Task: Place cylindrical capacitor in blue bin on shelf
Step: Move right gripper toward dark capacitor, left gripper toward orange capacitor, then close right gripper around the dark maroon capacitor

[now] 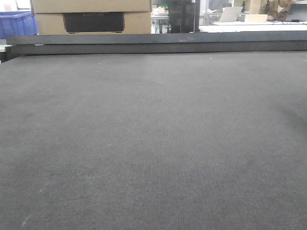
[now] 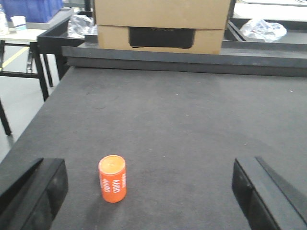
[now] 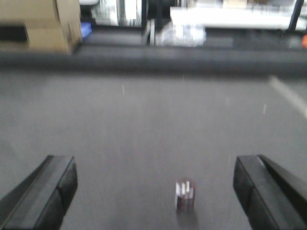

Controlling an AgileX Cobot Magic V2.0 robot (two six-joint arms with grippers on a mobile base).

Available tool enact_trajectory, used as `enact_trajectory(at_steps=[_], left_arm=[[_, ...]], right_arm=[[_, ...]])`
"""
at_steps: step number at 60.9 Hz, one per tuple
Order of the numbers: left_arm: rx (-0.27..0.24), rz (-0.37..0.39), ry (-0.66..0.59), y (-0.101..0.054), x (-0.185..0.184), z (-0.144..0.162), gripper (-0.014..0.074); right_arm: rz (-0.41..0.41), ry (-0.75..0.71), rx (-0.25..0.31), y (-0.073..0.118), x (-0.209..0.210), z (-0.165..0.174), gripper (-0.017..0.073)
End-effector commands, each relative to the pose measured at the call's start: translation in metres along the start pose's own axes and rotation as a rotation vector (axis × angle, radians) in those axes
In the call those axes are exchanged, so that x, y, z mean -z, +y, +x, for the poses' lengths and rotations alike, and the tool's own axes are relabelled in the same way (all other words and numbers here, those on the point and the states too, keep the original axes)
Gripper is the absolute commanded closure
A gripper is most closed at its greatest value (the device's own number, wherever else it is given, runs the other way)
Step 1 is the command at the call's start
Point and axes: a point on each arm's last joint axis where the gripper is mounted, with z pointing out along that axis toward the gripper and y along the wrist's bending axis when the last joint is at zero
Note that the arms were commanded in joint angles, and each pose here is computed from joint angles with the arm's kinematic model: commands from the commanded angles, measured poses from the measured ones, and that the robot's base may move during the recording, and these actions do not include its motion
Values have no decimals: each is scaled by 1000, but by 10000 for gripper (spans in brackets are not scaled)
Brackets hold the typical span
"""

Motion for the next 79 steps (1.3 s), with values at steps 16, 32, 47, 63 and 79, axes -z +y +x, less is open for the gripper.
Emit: enact_trajectory(at_steps=[16,32,47,63,79], left_arm=[[10,14,-21,-1,1,-4,-8],[10,13,-17,-1,1,-2,-8],[10,13,-17,-1,1,-2,-8],[10,13,-17,-1,1,-2,-8],[10,13,-17,-1,1,-2,-8]], right_arm=[[188,-28,-27,-30,-37,64,-10],[232,-42,10,-38,-77,91,-10],[229,0,26,-42,-133,107,-10],[227,49,25,-46,-178,125,-10],[231,79,31,-47,-190,147,25]])
